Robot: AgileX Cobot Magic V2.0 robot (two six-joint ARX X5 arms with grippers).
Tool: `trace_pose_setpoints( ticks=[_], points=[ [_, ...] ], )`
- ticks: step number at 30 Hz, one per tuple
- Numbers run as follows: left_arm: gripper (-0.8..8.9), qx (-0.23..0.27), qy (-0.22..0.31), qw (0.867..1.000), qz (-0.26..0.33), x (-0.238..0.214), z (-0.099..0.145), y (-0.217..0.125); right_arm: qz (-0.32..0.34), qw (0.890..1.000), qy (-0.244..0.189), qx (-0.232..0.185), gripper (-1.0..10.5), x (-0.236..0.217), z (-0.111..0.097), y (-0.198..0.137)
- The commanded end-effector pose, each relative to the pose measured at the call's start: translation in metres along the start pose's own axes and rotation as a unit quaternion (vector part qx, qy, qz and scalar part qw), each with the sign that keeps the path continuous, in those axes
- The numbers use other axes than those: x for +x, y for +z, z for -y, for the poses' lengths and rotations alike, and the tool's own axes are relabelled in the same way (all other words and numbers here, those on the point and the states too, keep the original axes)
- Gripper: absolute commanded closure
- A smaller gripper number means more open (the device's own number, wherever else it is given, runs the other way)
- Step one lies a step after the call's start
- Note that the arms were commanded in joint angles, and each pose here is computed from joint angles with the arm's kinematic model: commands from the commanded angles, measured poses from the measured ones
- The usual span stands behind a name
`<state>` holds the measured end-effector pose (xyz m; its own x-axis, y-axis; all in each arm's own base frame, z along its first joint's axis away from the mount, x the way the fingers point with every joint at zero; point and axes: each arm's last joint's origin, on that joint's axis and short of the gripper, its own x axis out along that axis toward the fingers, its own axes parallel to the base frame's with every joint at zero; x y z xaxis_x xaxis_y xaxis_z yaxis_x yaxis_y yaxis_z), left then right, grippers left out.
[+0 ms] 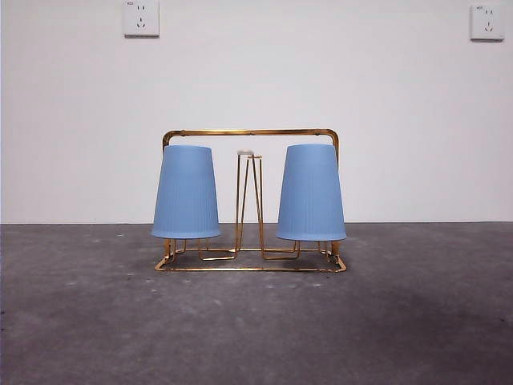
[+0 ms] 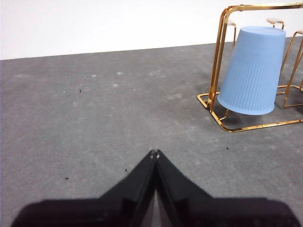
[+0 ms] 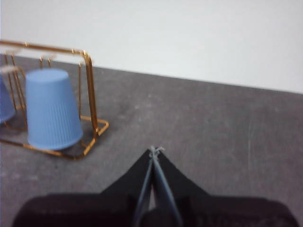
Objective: Pick up cup 1,put cup 1 in the cup rack,pick up cup 2,put cup 2 in the cup rack
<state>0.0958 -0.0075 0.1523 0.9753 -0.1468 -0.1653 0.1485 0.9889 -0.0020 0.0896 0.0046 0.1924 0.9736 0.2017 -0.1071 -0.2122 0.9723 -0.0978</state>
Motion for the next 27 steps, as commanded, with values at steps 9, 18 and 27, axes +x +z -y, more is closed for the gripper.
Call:
trace_pose_setpoints(
  ticks=[9,18,27],
  points=[
    [8.17,-0.002,-0.001,1.000,-0.002,0.001,0.000,-0.003,-0.026,0.997,-0.022,0.066,9.4,0.010,-0.001,-0.040],
    [8.17,-0.003,-0.001,1.000,-0.005,0.001,0.000,-0.003,-0.030,0.996,-0.044,0.071,9.5,0.010,0.000,-0.041],
    [8.17,-0.003,-0.001,1.000,-0.005,0.001,0.000,-0.003,-0.031,0.996,-0.047,0.070,9.5,0.010,0.000,-0.041]
  ],
)
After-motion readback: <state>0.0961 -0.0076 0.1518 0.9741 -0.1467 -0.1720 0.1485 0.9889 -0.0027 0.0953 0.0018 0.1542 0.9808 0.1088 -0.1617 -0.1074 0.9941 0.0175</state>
